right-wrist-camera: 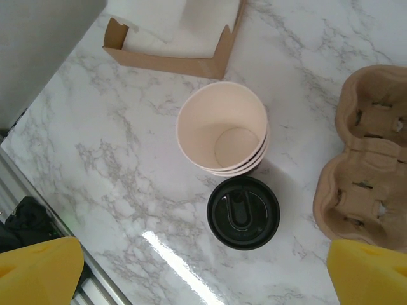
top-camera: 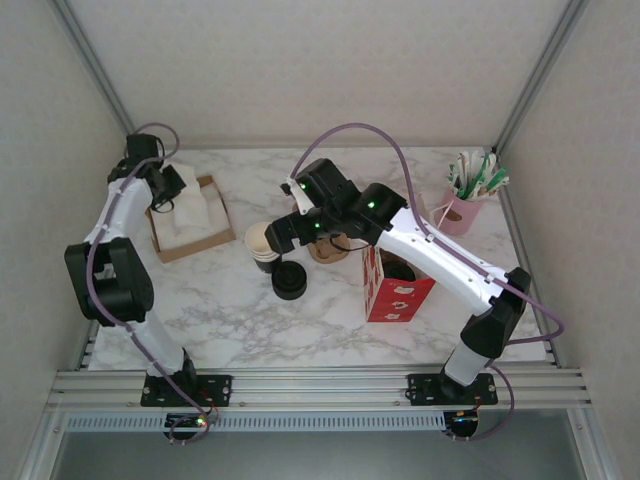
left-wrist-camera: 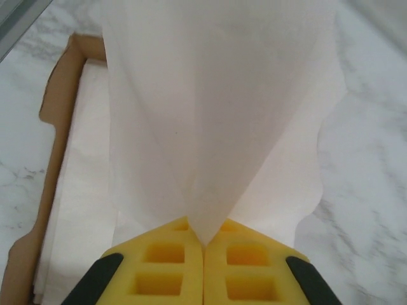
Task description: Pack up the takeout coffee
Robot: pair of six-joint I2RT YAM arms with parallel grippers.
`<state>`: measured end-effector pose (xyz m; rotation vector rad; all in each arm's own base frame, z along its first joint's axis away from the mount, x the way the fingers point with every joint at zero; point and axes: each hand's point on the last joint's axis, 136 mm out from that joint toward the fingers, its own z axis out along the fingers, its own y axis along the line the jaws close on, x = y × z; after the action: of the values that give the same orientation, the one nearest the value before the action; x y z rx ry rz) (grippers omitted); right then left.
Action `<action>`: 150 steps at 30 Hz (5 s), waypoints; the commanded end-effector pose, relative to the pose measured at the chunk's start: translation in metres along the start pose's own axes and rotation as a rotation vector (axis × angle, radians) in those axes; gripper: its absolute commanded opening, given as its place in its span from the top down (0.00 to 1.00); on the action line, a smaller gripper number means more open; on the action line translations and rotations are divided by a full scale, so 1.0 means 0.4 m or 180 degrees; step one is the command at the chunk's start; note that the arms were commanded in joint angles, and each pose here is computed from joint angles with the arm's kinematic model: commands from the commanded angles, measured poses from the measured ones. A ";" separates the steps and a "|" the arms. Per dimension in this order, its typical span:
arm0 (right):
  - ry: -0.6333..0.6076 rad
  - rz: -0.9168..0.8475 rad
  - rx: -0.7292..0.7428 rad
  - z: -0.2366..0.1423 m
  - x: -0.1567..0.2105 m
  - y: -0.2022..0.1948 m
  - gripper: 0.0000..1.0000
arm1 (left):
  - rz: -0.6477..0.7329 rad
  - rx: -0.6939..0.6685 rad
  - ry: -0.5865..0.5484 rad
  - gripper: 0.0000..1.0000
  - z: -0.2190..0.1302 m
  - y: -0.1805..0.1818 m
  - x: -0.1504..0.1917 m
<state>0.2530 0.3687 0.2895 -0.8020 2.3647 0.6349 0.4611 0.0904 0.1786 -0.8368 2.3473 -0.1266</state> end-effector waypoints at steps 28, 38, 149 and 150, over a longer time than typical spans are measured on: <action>-0.1865 0.0965 0.2239 -0.704 0.107 -0.357 0.01 | 0.0867 0.3559 -0.0219 1.00 -0.913 -0.777 0.289; -0.2053 0.1269 0.2480 -0.834 0.235 -0.418 0.01 | 0.0863 0.4218 0.0205 1.00 -1.027 -0.932 0.513; -0.1121 0.1049 0.2153 -0.602 0.259 -0.400 0.01 | 0.0462 0.2283 0.0086 0.57 -0.754 -0.914 0.769; -0.1117 0.1052 0.2151 -0.601 0.259 -0.400 0.01 | 0.0492 0.2279 0.0039 0.57 -0.756 -0.914 0.762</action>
<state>0.2027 0.0723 0.3580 0.0025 2.1778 0.0514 0.2972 -0.4343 0.3318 -0.3073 2.1852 -0.8806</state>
